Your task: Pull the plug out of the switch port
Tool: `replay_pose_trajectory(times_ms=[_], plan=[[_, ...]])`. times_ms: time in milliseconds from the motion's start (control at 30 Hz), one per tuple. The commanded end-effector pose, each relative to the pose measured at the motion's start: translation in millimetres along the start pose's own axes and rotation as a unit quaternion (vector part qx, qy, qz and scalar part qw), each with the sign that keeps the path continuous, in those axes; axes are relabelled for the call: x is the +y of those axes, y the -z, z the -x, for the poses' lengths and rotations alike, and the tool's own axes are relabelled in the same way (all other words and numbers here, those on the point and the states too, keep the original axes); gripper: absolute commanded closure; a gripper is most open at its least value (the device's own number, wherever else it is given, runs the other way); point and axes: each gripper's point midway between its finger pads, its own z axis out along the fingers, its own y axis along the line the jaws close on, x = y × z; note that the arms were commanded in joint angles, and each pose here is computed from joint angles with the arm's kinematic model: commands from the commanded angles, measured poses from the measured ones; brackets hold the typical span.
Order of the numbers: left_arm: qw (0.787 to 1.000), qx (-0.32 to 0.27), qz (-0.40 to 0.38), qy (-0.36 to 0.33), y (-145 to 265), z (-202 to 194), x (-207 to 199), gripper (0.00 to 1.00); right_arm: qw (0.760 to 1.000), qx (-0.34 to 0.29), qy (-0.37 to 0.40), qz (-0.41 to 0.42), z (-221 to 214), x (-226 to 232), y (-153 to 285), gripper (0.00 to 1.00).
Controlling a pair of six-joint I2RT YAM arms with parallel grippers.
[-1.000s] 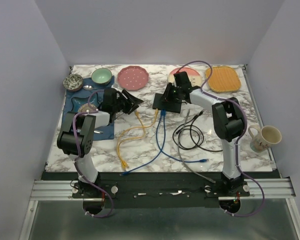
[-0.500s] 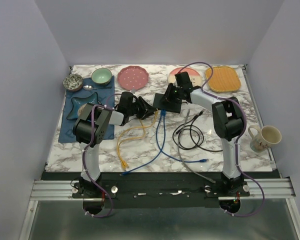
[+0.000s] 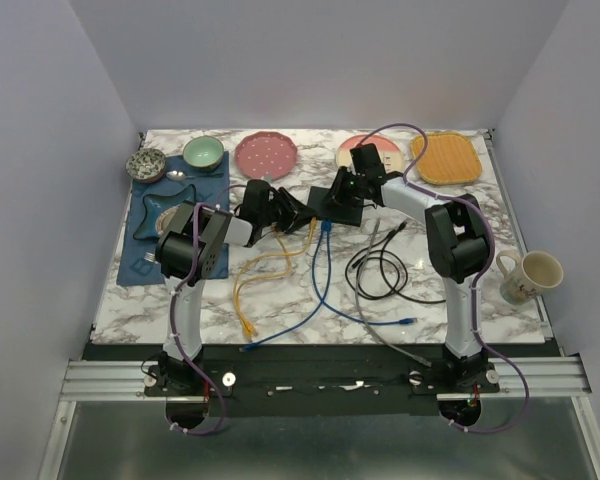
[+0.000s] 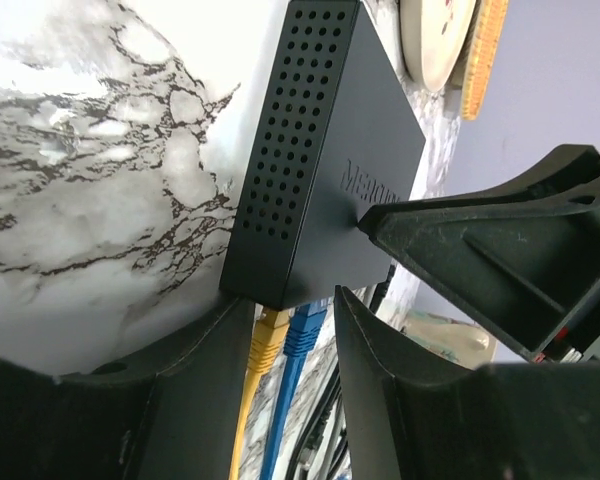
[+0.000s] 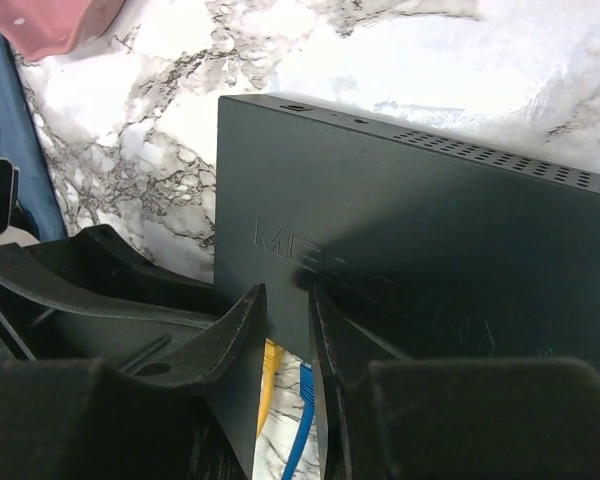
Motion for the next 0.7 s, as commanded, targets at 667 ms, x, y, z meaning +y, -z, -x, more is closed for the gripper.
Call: replay_pose_trajectory(times_ms=[667], plan=[[0.998, 0.009, -0.063, 0.020, -2.1, -14.3, 13.4, 0.60, 0.999, 0.025, -0.004, -0.025, -12.3, -13.6, -4.6, 0.68]])
